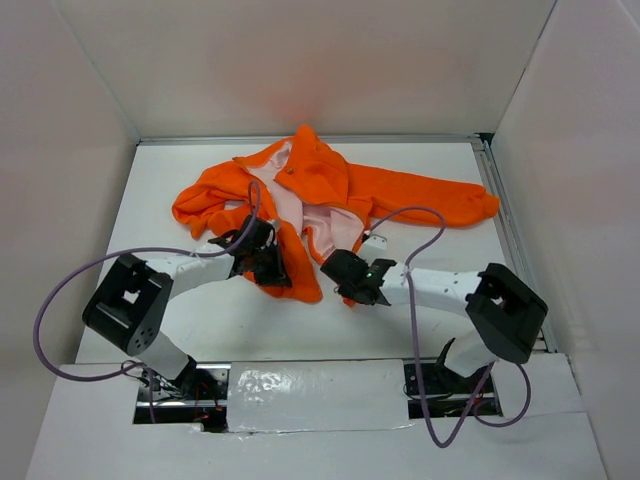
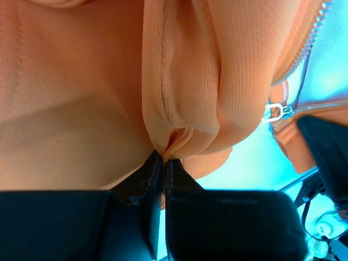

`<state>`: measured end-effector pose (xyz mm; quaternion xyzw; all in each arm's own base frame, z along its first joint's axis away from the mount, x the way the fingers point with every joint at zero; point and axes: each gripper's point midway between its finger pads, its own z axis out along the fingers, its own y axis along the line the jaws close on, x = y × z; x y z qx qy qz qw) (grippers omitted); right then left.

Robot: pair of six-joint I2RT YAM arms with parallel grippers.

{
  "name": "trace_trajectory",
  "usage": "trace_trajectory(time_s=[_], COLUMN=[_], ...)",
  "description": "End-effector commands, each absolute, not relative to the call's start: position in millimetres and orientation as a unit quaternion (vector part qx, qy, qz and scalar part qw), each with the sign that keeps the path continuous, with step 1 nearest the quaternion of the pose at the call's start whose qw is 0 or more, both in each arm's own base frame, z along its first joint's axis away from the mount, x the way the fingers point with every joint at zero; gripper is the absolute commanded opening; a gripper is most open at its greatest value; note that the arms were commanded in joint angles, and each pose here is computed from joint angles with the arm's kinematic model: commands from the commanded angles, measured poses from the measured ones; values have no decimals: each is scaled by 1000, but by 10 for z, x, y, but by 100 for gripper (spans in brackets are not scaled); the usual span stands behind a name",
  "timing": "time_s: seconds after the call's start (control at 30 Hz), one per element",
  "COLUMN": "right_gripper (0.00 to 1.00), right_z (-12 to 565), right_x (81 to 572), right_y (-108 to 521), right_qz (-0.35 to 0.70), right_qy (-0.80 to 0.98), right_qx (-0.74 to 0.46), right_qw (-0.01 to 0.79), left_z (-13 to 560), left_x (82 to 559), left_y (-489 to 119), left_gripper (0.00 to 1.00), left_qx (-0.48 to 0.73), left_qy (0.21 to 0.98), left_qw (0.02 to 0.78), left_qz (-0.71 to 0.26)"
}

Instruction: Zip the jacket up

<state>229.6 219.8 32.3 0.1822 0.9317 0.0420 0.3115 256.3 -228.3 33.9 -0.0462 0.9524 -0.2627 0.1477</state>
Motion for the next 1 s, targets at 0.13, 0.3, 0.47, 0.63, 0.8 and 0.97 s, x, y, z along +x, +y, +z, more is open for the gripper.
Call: trace_trajectory(time_s=[0.13, 0.3, 0.47, 0.63, 0.8, 0.97], right_gripper=[0, 0, 0, 0, 0, 0], right_z=[1050, 1422, 1405, 1197, 1277, 1272], right_x=[2446, 2301, 1893, 1829, 1747, 1705], right_y=[2300, 2463, 2656, 2685, 2824, 2857], right_qz=[135, 232, 315, 297, 327, 331], right_qy=[885, 828, 794, 811, 789, 786], right_qx=[23, -135, -280, -313, -352, -367], right_qw=[446, 492, 438, 396, 384, 372], left_z=[679, 951, 989, 1243, 1683, 1766], left_x=[2470, 2357, 2240, 2082, 2006, 2048], left_y=[-2344, -2407, -2333, -2387, -2616, -2876], left_gripper=[0, 0, 24, 90, 99, 99], left_qx=[-8, 40, 53, 110, 195, 228], left_qy=[940, 918, 921, 896, 839, 820], left_qw=[168, 194, 193, 215, 261, 242], left_qz=[-298, -345, -334, -372, -435, -466])
